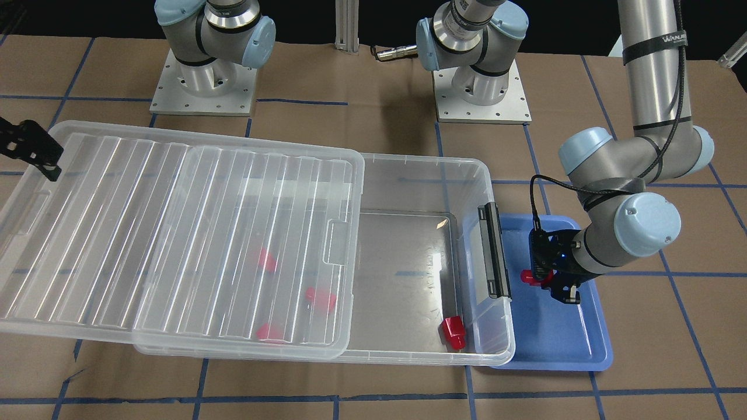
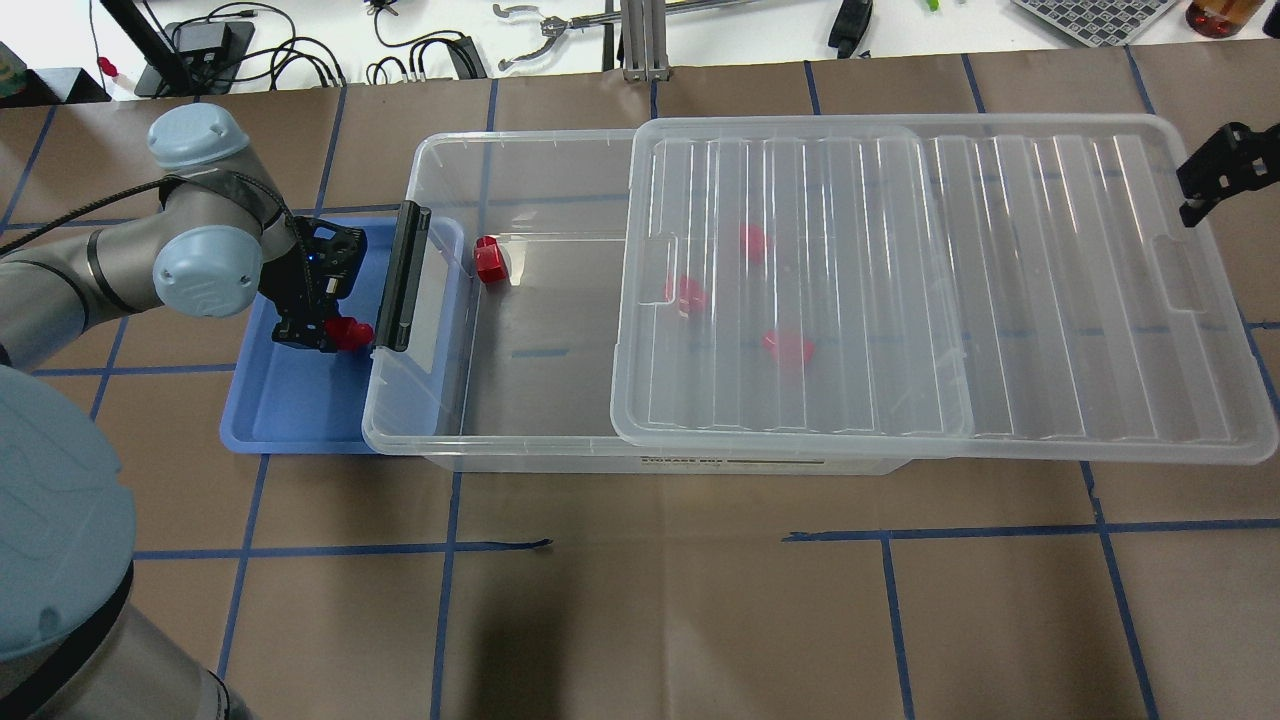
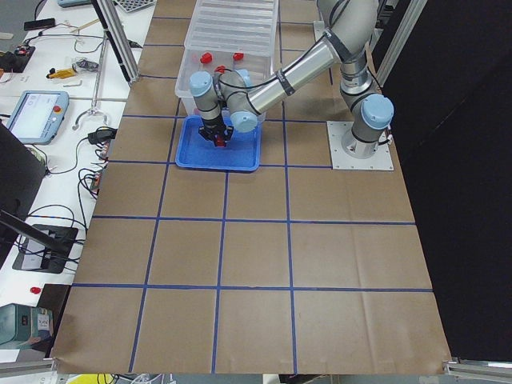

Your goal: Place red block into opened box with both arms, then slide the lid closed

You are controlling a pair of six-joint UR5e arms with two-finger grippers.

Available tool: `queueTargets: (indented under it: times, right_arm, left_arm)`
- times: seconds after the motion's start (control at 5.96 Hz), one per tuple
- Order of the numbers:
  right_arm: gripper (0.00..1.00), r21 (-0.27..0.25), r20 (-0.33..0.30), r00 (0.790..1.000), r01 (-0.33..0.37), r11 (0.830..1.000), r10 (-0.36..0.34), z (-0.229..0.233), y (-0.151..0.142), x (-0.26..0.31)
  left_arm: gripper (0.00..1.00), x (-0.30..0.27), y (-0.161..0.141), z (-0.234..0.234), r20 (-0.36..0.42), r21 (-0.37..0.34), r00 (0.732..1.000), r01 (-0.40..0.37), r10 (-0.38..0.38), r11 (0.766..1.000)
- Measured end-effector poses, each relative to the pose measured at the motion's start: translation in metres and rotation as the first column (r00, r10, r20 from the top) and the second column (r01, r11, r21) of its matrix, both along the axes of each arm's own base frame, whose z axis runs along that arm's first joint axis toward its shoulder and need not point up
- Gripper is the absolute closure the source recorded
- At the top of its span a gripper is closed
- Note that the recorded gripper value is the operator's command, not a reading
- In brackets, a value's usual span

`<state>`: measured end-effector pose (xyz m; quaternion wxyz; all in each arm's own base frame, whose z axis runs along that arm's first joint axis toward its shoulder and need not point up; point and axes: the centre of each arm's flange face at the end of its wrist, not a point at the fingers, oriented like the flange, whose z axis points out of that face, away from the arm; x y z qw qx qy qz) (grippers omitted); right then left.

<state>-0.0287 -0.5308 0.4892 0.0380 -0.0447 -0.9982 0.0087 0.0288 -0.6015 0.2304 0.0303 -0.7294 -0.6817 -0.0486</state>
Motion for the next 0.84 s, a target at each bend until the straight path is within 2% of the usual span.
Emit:
queueTargets:
  times: [0.34, 0.5, 0.84]
  right_arm:
    - [0.0, -0.03, 0.006, 1.0, -0.018, 0.999, 0.018, 0.021, 0.013, 0.1]
    - [0.0, -0.02, 0.027, 0.999, -0.033, 0.999, 0.034, 0.028, 0.021, 0.135]
    - [0.0, 0.033, 0.08, 0.996, -0.047, 0.998, 0.044, 0.037, 0.032, 0.159]
  left_arm:
    - [0.99, -0.008, 0.017, 0.073, -0.004, -0.018, 1.0, -0.009, 0.008, 1.0]
    - [1.0, -0.016, 0.026, 0.11, -0.012, -0.013, 1.0, -0.026, 0.025, 1.0]
    - [1.0, -0.062, 0.037, 0.147, -0.061, -0.044, 0.993, -0.099, 0.097, 0.994]
